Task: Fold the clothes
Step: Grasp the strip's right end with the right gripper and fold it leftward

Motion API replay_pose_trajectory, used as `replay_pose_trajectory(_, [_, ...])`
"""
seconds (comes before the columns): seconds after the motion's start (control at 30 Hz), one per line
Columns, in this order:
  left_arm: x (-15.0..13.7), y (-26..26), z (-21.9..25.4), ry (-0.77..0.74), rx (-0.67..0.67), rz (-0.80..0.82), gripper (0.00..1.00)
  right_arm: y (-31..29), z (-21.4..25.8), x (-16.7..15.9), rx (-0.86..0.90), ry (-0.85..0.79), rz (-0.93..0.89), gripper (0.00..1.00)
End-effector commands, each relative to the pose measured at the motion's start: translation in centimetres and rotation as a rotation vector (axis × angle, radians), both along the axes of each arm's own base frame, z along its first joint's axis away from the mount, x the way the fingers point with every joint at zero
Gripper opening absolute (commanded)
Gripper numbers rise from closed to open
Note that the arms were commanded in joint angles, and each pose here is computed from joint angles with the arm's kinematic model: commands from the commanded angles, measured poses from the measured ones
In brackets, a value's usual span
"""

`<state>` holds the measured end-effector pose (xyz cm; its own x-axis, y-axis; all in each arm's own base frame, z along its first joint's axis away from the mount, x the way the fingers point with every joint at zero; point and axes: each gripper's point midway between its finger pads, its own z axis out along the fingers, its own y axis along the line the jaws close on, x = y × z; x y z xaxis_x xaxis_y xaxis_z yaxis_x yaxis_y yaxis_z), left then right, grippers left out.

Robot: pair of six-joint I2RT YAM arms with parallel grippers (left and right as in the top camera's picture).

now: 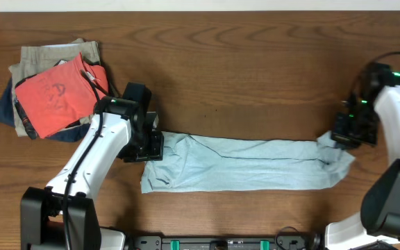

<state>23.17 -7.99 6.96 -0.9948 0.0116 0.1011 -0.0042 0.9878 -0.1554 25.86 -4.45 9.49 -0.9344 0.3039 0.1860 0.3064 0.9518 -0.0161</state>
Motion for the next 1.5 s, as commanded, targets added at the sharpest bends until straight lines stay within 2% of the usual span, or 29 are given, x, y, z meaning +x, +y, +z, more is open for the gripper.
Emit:
replay_pose_trajectory(0.0, [-0.1, 0.3, -0.2, 0.009, 0.014, 0.002, 0.55, 3.1, 0.5, 0.3, 0.002, -0.018, 0.016, 0.01])
replay_pose_trajectory(0.3, [-0.1, 0.3, -0.2, 0.009, 0.014, 0.002, 0.55, 10.0, 0.2, 0.5, -0.018, -0.035, 0.121, 0.01])
replay_pose_trajectory(0.53, [-0.1, 0.3, -0.2, 0.009, 0.014, 0.002, 0.56, 12.9, 0.0, -0.2, -0.022, -0.033, 0.172, 0.01])
replay_pose_trajectory(0.63, [-0.1, 0.3, -0.2, 0.009, 0.015, 0.002, 0.59, 13.8, 0.0, -0.2, -0.017, -0.048, 0.202, 0.01])
replay_pose_trajectory(0.77, [-0.1, 0.3, -0.2, 0.009, 0.015, 0.002, 0.59, 16.5, 0.0, 0.0, 0.086, -0.07, 0.234, 0.3])
replay_pose_trajectory(0.83, [-0.1, 0.3, -0.2, 0.009, 0.015, 0.002, 0.59, 18.7, 0.2, -0.1, 0.198, -0.084, 0.308, 0.49])
replay_pose_trajectory(0.9, [-0.1, 0.3, -0.2, 0.009, 0.014, 0.002, 0.6, 20.5, 0.6, -0.2, 0.293, -0.102, 0.39, 0.59])
replay_pose_trajectory(0.97, [-0.1, 0.3, -0.2, 0.009, 0.015, 0.002, 0.59, 20.8, 0.6, -0.2, 0.301, -0.111, 0.414, 0.59])
replay_pose_trajectory(1.07, [-0.1, 0.3, -0.2, 0.009, 0.015, 0.002, 0.6, 20.4, 0.4, 0.1, 0.275, -0.119, 0.416, 0.55])
replay_pose_trajectory(1.3, [-0.1, 0.3, -0.2, 0.009, 0.014, 0.002, 0.6, 16.0, -0.2, 1.3, -0.008, -0.139, 0.296, 0.54])
replay_pose_trajectory(1.47, [-0.1, 0.3, -0.2, 0.009, 0.015, 0.002, 0.6, 15.5, -0.8, 2.1, -0.049, -0.168, 0.326, 0.54])
